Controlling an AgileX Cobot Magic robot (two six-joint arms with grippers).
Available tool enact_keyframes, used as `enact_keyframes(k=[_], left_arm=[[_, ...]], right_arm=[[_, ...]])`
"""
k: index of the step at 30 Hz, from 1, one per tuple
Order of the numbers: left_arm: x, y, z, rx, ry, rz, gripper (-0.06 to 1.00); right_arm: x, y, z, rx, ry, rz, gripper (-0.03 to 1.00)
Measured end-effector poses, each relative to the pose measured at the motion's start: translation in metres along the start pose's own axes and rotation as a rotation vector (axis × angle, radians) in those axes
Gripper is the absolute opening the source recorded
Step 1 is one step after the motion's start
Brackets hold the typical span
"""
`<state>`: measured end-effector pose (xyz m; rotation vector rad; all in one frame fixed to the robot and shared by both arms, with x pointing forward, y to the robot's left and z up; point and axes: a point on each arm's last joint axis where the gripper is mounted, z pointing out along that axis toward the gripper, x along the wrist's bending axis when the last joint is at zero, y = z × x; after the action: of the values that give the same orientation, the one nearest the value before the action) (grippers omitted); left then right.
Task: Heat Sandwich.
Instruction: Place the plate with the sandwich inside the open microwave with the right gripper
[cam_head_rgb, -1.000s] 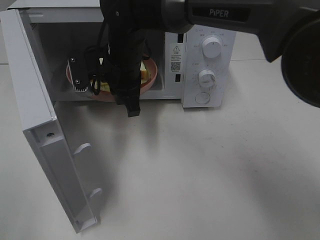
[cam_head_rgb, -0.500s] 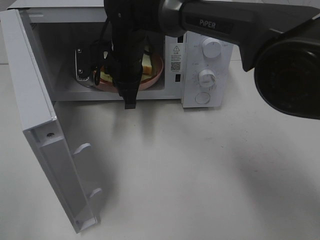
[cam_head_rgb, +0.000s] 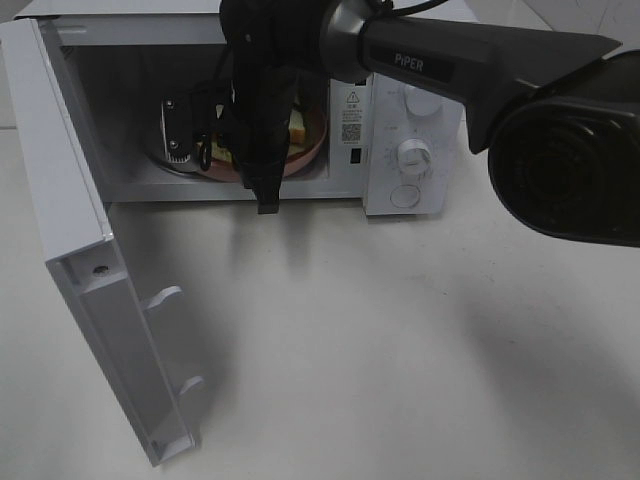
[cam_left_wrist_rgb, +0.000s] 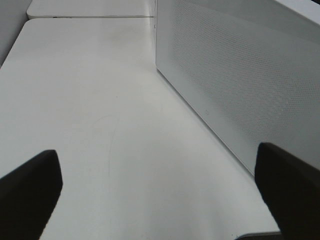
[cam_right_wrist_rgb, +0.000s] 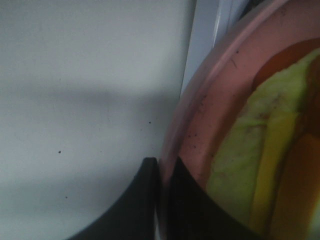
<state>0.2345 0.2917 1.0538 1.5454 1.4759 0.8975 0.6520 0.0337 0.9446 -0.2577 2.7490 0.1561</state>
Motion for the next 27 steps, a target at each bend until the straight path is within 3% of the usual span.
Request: enact_keyframes(k=[13, 18, 19, 24, 27], left_arm=[[0.0, 0.0, 0.0, 0.0, 0.0, -0.001, 0.99], [0.0, 0.0, 0.0, 0.0, 0.0, -0.001, 0.99], [0.0, 0.0, 0.0, 0.0, 0.0, -0.001, 0.99], [0.0, 0.0, 0.0, 0.0, 0.0, -0.001, 0.99], [0.0, 0.0, 0.0, 0.0, 0.0, -0.001, 0.99]], right_arm=[[-0.0021, 0.0, 0.0002, 0.003, -0.019, -0.032, 0.09], [-0.003, 0.0002, -0.0001, 0.001, -0.027, -0.034, 0.21], [-0.003, 0.0002, -0.0001, 0.001, -0.027, -0.034, 0.28], [-0.0032, 0.0002, -0.0003, 0.0, -0.028, -0.016, 0.46], [-0.0032, 0.0002, -0.0003, 0.0, -0.028, 0.0, 0.51]])
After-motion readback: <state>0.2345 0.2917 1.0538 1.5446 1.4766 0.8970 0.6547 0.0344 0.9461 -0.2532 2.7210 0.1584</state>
